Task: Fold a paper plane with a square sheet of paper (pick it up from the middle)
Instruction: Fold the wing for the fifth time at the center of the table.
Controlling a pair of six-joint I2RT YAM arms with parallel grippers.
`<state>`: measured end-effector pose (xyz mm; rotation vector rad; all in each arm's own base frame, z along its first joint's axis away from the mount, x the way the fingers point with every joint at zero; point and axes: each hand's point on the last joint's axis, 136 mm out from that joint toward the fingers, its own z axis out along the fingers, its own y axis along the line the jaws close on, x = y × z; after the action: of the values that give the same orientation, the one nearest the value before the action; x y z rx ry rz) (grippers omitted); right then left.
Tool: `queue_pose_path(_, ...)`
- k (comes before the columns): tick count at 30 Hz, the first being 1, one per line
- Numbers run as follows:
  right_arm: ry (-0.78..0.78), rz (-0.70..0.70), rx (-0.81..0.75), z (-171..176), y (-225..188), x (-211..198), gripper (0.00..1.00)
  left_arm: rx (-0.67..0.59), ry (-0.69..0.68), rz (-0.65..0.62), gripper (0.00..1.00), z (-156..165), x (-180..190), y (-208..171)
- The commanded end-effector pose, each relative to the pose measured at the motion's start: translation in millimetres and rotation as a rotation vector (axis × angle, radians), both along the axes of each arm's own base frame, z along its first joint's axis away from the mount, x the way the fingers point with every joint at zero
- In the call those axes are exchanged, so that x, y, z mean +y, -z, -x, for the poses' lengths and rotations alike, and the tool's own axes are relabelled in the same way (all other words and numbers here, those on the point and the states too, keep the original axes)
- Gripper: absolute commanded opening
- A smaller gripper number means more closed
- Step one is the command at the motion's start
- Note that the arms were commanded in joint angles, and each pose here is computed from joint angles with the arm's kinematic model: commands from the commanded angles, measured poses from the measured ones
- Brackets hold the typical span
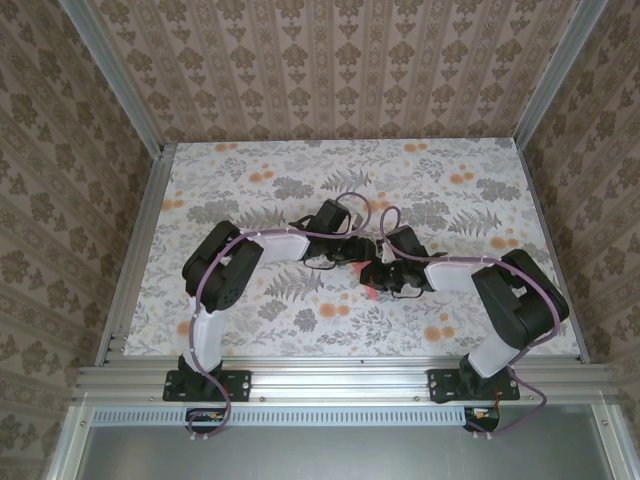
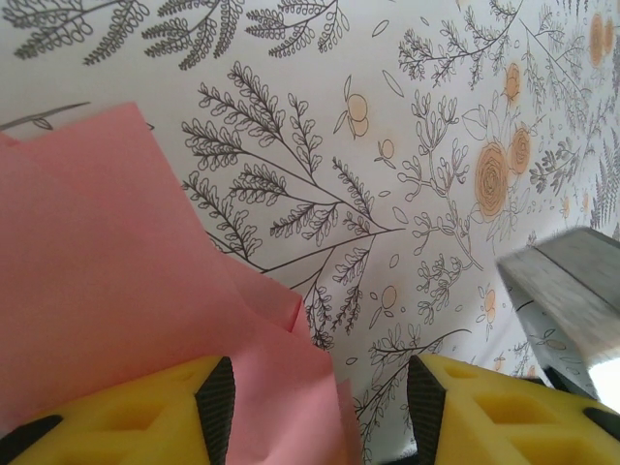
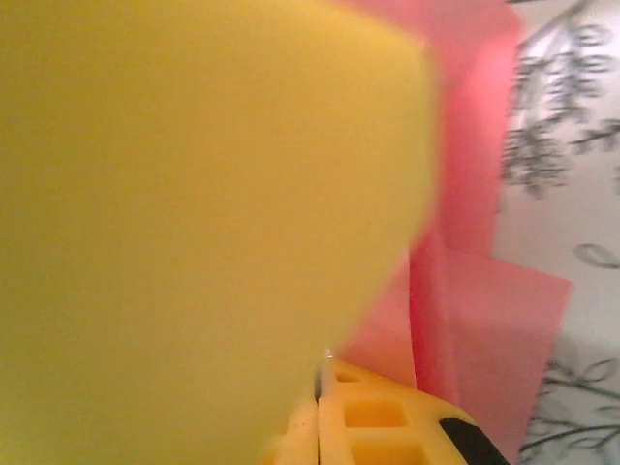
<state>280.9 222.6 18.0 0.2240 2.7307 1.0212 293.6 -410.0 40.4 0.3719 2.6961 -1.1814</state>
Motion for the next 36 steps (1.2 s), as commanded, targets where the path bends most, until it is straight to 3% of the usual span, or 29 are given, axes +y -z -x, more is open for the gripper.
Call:
queue_pose_path(1,0.014,0.065,0.053,9.9,21.8,-16.4,0.07,0.058,0.013,-0.067,0.53,8.1,10.4,23.8)
queue_pose_path(11,0.048,0.087,0.19,46.1,61.8,-39.5,0.0,0.013,0.037,-0.029,0.53,-3.4,8.9,11.0)
queue_pose_path(24,0.004,0.13,0.229,55.8,62.5,-44.8,0.0,-0.035,0.051,0.073,0.55,-39.3,17.9,1.1)
queue_pose_path(36,-0.012,0.139,0.227,56.1,63.1,-45.4,0.0,-0.069,-0.01,0.072,0.56,-86.7,37.0,9.6)
